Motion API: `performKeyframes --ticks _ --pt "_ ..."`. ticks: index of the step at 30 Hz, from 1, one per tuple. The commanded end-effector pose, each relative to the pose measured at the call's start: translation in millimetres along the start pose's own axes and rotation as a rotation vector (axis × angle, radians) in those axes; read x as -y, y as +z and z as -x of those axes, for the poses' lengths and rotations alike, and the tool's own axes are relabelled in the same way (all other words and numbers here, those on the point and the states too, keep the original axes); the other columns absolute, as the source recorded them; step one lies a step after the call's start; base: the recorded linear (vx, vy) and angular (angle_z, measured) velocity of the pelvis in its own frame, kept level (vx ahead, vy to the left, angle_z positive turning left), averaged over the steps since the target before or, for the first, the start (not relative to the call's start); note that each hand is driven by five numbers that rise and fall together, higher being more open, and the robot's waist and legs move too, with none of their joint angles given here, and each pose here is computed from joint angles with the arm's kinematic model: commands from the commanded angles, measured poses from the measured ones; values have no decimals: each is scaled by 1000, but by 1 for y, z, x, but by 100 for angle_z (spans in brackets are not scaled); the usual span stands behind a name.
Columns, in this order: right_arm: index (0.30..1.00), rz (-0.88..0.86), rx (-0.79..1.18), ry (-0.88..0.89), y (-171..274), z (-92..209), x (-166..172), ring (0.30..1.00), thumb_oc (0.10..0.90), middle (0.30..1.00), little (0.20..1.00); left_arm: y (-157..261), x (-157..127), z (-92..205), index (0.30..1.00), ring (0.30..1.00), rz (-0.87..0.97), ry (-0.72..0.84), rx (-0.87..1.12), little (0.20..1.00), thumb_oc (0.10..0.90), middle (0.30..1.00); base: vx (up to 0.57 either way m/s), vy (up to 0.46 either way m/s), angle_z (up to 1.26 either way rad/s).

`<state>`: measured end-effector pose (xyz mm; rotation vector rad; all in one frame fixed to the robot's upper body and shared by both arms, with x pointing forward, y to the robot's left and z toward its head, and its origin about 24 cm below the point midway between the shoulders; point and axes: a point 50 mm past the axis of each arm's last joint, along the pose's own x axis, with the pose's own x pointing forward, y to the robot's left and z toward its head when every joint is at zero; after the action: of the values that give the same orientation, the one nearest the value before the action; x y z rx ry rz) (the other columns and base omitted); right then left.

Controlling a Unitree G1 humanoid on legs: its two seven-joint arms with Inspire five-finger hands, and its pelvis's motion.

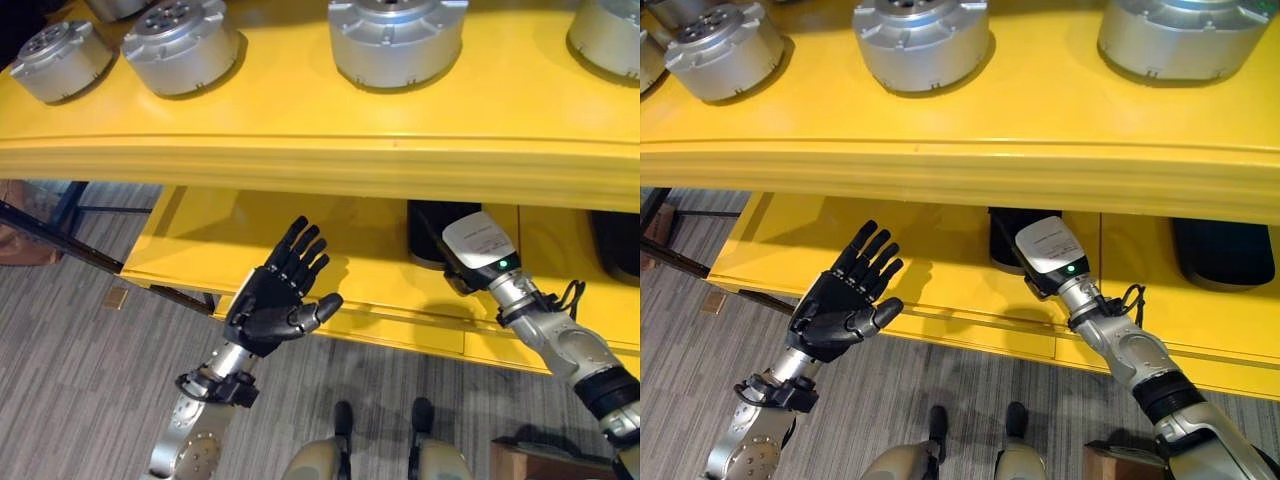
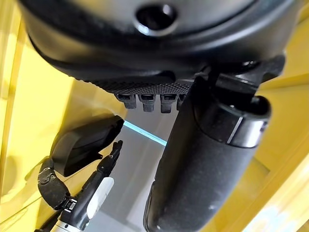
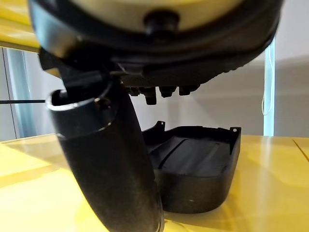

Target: Move parts from the plastic box to the shelf.

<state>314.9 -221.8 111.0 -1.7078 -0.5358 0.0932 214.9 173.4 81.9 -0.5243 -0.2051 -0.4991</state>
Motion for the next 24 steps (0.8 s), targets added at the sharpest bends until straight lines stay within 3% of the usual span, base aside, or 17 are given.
performKeyframes --ticks 1,17,24 --pt "1000 -55 77 -279 12 -18 45 1000 900 1000 1000 26 27 -10 1000 1000 -19 -158 181 1000 900 1000 0 0 0" --pt "1000 -155 136 -351 25 -7 51 1000 900 1000 1000 26 28 -7 1000 1000 -9 -146 178 1000 900 1000 5 3 -1" --pt "1000 -204 166 -467 36 -1 62 1000 900 1000 1000 24 30 -4 1000 1000 1 -146 176 1000 900 1000 30 3 -3"
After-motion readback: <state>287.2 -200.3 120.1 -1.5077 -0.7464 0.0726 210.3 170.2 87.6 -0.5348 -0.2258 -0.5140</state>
